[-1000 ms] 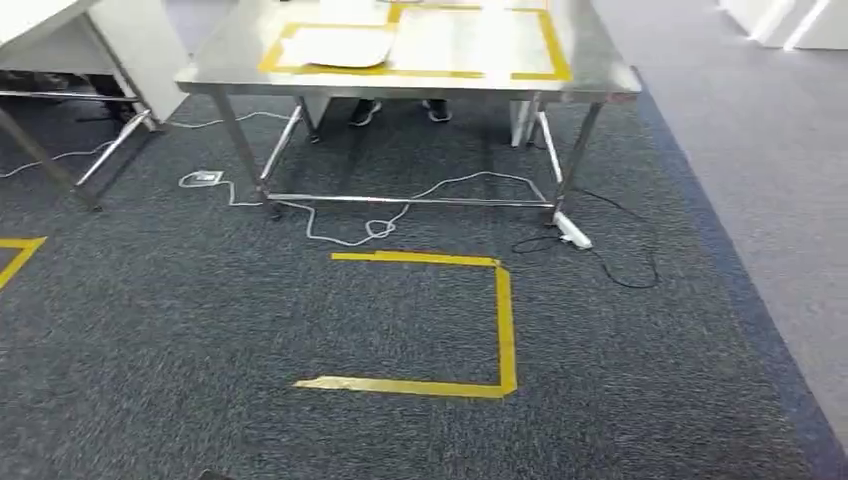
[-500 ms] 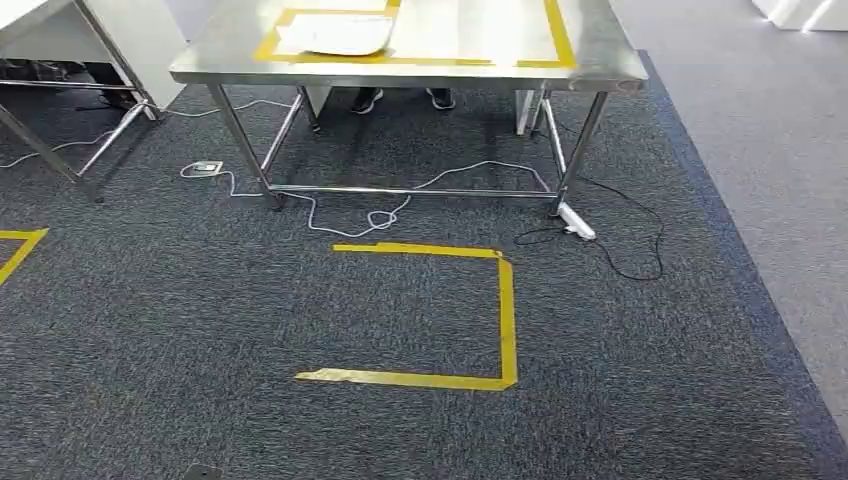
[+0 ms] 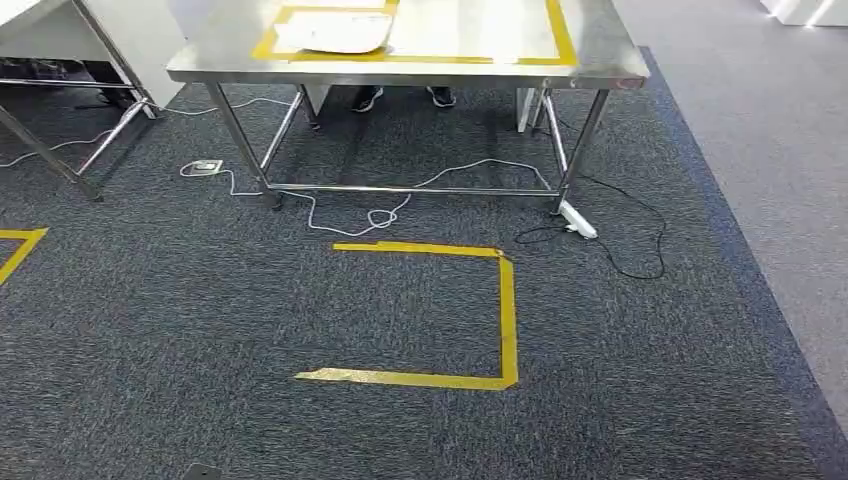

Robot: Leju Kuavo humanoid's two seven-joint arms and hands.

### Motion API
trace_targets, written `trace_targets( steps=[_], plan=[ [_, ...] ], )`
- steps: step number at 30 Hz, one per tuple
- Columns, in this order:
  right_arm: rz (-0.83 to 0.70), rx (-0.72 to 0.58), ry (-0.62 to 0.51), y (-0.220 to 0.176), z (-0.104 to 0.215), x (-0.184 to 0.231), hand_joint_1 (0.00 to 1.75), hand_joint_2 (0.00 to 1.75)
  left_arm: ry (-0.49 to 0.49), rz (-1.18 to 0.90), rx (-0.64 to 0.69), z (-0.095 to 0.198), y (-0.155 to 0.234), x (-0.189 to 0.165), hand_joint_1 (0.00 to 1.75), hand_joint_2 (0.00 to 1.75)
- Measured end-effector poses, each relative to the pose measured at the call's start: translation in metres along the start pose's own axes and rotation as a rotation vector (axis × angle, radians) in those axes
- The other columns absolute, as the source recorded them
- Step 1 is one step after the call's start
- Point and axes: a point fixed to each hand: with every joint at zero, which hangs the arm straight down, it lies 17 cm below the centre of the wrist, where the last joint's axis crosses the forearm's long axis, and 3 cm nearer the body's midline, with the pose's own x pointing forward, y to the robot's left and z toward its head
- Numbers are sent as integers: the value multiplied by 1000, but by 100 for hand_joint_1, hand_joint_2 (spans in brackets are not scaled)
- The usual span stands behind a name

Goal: Take the parts from the cabinet and place them on the table.

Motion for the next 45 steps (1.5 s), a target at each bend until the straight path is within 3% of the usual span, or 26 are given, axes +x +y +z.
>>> trace_targets(
  steps=[45],
  plan=[
    [10,2,7,-3,-3,-1,0,0,-20,6,-49,3,-10,4,0,0]
  ],
)
